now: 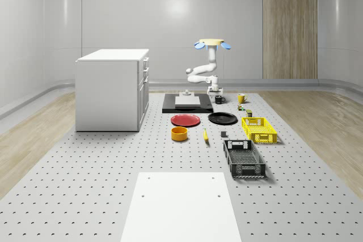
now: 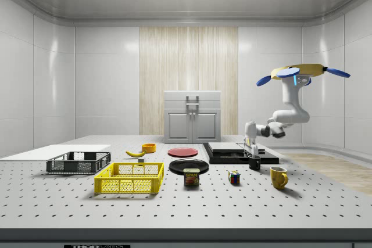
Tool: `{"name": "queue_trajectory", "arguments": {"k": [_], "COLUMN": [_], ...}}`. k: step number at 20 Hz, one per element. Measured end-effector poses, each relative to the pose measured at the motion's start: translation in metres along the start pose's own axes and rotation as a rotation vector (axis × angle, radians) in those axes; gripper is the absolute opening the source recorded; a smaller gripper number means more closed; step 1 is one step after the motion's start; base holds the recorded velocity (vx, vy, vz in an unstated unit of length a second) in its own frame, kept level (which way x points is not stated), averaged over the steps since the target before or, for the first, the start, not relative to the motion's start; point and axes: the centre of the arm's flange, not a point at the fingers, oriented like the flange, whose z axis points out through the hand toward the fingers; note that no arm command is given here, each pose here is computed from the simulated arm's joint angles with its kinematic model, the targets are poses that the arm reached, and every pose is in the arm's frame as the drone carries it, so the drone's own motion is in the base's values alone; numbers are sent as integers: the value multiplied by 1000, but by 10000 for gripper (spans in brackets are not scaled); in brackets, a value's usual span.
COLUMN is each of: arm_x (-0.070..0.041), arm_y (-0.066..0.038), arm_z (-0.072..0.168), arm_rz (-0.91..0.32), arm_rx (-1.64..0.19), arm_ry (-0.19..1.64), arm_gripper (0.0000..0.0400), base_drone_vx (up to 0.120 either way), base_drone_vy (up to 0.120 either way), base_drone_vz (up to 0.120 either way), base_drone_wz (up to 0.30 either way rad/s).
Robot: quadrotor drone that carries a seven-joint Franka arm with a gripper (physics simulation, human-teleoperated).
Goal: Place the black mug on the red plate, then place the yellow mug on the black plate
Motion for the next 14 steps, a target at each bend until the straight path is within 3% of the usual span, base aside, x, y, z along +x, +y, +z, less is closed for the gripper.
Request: {"name": "queue_trajectory", "arguments": {"k": [6,10,14], "arm_x": [-6,-7,-8], "arm_y": [3,4,5], "arm_z": [2,2,2], "arm_rz": [0,0,0], "arm_rx": [0,0,0], "arm_ry": [0,0,0], "arm_gripper": [400,226,153], "base_drone_vx": [0,0,0], "base_drone_vy": [0,0,0], "base_drone_vz": [0,0,0], "base_drone_wz": [0,0,0]}}
